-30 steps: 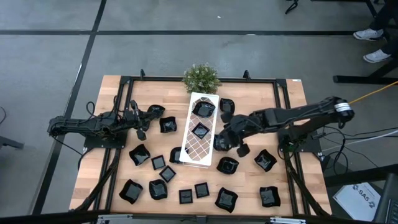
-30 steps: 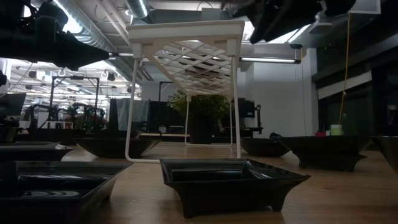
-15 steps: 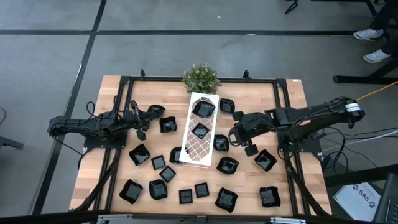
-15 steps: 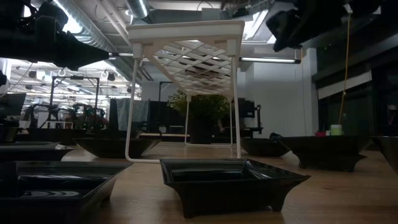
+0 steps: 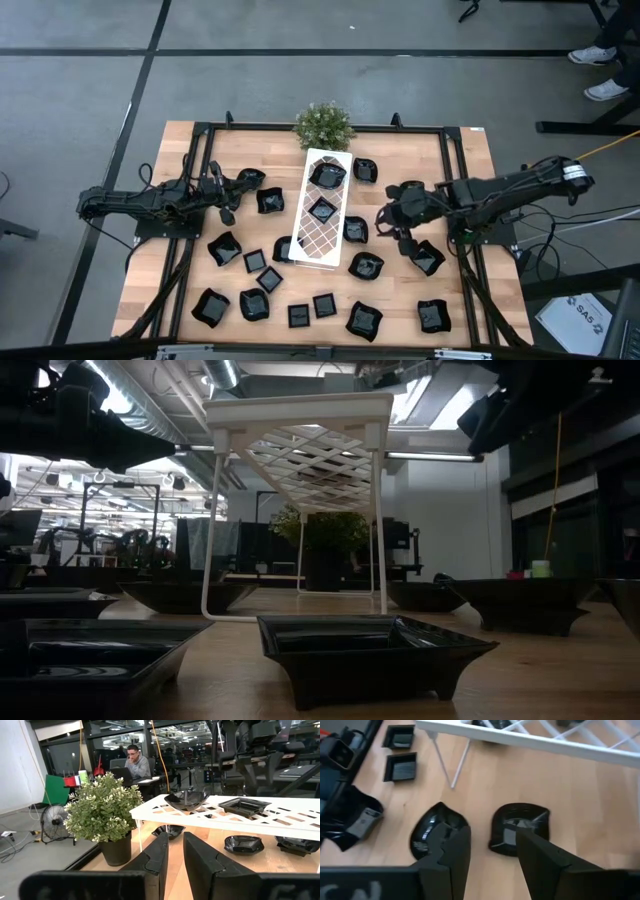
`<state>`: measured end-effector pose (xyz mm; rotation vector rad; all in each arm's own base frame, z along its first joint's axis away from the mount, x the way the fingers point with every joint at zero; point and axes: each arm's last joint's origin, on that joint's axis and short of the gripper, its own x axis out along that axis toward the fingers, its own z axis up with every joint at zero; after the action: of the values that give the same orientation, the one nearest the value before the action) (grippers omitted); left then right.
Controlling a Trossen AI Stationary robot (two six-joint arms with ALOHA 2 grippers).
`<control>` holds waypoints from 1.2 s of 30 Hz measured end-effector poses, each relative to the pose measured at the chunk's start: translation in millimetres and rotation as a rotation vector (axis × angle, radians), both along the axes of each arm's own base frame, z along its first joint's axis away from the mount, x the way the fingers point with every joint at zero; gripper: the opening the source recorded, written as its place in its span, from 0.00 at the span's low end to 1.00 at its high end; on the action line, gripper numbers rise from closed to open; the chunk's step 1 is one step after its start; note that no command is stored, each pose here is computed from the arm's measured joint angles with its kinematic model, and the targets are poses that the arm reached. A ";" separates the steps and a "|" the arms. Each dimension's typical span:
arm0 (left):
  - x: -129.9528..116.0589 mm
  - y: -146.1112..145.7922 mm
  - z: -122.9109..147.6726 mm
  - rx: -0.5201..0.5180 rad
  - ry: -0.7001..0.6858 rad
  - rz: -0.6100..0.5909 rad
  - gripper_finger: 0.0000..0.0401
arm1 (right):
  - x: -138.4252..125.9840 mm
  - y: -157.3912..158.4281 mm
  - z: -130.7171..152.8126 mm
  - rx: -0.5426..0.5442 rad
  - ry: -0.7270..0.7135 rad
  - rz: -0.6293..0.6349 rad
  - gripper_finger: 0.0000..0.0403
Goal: Pick & Place Mini shaped plates
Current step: Put the distorted square plate on the shelf
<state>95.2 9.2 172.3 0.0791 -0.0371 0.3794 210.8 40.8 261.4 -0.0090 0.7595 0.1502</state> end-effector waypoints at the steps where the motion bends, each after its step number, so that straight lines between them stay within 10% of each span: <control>1: 0.0 0.0 0.0 0.000 0.000 0.000 0.13 | -0.3 1.8 0.0 0.010 0.002 -0.001 0.39; 24: 0.0 0.0 0.0 0.000 0.000 0.000 0.14 | 15.5 84.7 -33.4 0.087 0.047 0.176 0.39; 36: 0.0 0.0 0.0 0.000 0.000 0.000 0.14 | -10.1 121.0 -36.6 0.298 0.179 0.093 0.39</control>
<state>95.2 9.2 172.3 0.0794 -0.0370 0.3798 200.7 161.8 224.8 0.2559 0.9097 0.3549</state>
